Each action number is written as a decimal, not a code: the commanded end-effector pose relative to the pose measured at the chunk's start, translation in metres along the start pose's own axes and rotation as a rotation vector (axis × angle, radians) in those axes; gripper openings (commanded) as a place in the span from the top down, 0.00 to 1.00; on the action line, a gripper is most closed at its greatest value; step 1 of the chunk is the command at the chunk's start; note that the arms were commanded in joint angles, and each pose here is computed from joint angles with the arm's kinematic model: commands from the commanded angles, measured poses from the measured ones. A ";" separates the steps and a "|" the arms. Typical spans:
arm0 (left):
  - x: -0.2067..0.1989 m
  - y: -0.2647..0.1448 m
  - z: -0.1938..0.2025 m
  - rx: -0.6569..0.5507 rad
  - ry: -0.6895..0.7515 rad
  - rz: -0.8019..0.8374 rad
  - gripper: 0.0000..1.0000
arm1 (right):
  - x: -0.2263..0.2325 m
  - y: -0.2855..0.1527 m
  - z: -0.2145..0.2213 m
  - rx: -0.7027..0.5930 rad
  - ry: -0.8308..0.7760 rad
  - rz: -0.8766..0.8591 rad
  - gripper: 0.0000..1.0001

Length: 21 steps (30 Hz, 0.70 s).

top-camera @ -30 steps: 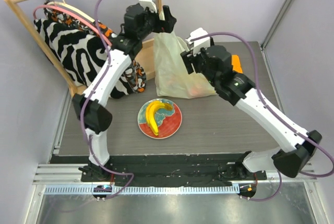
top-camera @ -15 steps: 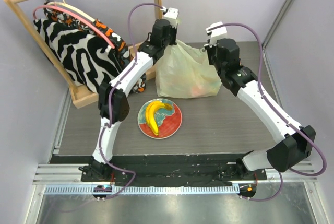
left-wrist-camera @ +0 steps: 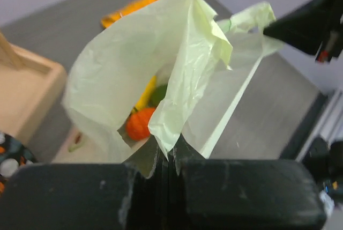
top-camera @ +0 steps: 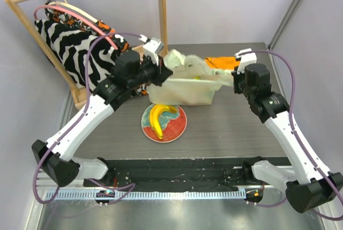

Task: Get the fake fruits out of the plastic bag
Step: Adjust the plastic bag at the center of the board.

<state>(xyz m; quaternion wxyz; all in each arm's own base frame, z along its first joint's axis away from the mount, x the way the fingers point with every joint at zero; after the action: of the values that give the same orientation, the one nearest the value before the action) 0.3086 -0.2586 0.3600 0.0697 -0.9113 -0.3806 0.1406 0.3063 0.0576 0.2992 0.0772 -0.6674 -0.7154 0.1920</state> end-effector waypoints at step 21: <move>0.000 -0.015 0.095 0.199 -0.066 -0.006 1.00 | 0.162 -0.040 -0.049 0.115 -0.016 -0.985 0.74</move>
<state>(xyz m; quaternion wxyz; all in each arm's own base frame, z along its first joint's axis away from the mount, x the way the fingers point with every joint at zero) 0.2672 -0.2491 0.2337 0.2005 -0.8820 -0.3553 0.2357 0.2685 0.1817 0.3762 0.1330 -0.3256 -0.9256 0.1398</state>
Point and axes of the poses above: each gripper's point midway between its finger pads, its own y axis out along the fingers, its own x axis along the line the jaws close on, z = x × y, the point moved 3 cm from there along -y, back along the fingers, and after that the axes turned 1 degree about y, right-handed, at the moved point
